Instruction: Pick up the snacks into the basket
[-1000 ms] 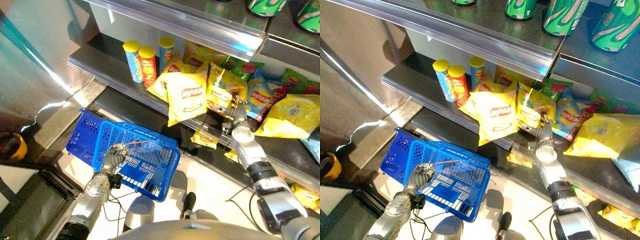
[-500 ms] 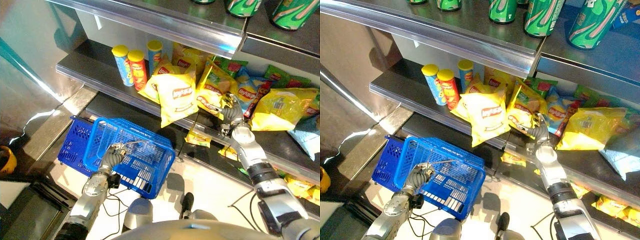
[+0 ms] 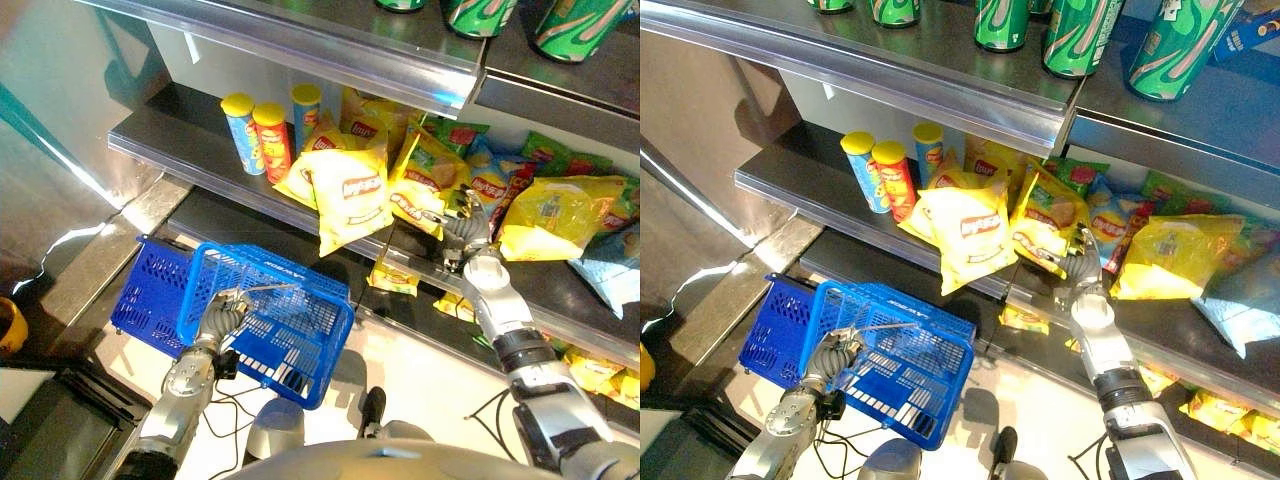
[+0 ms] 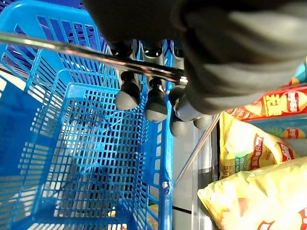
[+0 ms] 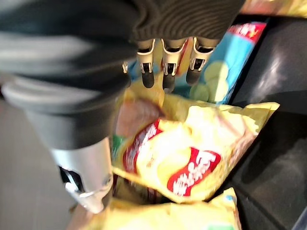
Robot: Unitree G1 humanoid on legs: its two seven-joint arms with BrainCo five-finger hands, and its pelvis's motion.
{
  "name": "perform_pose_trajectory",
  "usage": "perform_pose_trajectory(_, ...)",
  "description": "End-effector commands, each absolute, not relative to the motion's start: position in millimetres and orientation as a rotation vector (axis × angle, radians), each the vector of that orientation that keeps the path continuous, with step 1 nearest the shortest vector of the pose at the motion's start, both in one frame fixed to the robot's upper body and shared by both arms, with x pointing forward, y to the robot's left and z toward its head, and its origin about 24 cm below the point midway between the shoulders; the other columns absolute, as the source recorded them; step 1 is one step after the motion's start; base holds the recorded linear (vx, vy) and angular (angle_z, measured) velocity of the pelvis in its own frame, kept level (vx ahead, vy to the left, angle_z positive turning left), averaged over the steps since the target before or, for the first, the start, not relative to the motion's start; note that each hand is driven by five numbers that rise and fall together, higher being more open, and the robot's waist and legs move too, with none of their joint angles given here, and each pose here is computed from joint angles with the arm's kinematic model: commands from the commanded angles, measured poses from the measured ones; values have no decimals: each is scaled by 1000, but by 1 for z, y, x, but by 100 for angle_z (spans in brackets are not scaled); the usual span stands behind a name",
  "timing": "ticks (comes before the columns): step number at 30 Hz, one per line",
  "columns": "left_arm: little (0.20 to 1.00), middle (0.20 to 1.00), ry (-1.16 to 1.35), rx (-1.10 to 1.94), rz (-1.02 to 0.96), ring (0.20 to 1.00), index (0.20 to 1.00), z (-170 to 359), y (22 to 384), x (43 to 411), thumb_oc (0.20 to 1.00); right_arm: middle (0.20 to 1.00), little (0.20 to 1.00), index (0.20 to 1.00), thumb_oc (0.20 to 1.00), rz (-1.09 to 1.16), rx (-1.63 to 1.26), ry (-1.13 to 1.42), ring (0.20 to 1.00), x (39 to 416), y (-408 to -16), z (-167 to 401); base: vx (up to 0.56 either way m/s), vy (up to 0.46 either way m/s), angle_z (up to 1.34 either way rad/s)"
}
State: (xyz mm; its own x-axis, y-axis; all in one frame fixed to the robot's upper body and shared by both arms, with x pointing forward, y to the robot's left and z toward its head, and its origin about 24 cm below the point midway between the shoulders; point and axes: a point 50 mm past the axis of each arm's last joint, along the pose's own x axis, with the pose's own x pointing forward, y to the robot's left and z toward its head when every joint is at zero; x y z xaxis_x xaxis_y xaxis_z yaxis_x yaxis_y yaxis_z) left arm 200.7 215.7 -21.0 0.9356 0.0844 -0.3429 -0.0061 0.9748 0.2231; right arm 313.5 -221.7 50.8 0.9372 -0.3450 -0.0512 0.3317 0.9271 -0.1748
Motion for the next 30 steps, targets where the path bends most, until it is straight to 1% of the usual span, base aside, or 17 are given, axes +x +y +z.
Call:
perform_pose_trajectory(1, 200, 200, 129, 246, 78, 200, 200, 20, 219, 214, 200, 1000, 1000, 1000, 1000, -418, -196, -59, 1000, 311, -232, 75, 10, 13, -6)
perform_pose_trajectory(12, 200, 200, 121, 245, 76, 200, 200, 21, 218, 215, 200, 1000, 1000, 1000, 1000, -433, -192, -56, 1000, 305, -234, 71, 1, 2, -11)
perform_pose_trajectory(13, 200, 200, 115, 240, 71, 200, 200, 22, 218, 216, 200, 1000, 1000, 1000, 1000, -354, -195, -45, 1000, 305, -228, 68, -6, 0, -9)
perform_pose_trajectory(14, 200, 200, 115, 240, 71, 200, 200, 22, 218, 216, 200, 1000, 1000, 1000, 1000, -354, -195, -45, 1000, 305, -228, 68, -5, -7, -7)
perform_pose_trajectory(15, 200, 200, 113, 229, 55, 200, 200, 23, 217, 216, 200, 1000, 1000, 1000, 1000, -270, -176, -36, 1000, 305, -221, 66, 0, 0, 0)
perform_pose_trajectory(17, 200, 200, 110, 226, 46, 200, 200, 24, 217, 216, 200, 1000, 1000, 1000, 1000, -232, -178, -40, 1000, 305, -217, 67, 0, 0, 0)
perform_pose_trajectory(18, 200, 200, 107, 220, 29, 200, 200, 24, 216, 216, 200, 1000, 1000, 1000, 1000, -149, -159, -45, 1000, 304, -210, 68, 0, 0, 0)
perform_pose_trajectory(24, 200, 200, 118, 212, 1, 200, 200, 22, 216, 215, 200, 1000, 1000, 1000, 1000, -28, -88, -30, 1000, 305, -196, 65, 0, 0, 0)
perform_pose_trajectory(25, 200, 200, 117, 215, -14, 200, 200, 22, 215, 215, 200, 1000, 1000, 1000, 1000, 12, -97, -20, 1000, 307, -191, 64, -5, 4, 3)
perform_pose_trajectory(30, 200, 200, 126, 227, -18, 200, 200, 20, 215, 216, 200, 1000, 1000, 1000, 1000, 34, -165, -6, 1000, 316, -185, 65, -4, 5, 3)
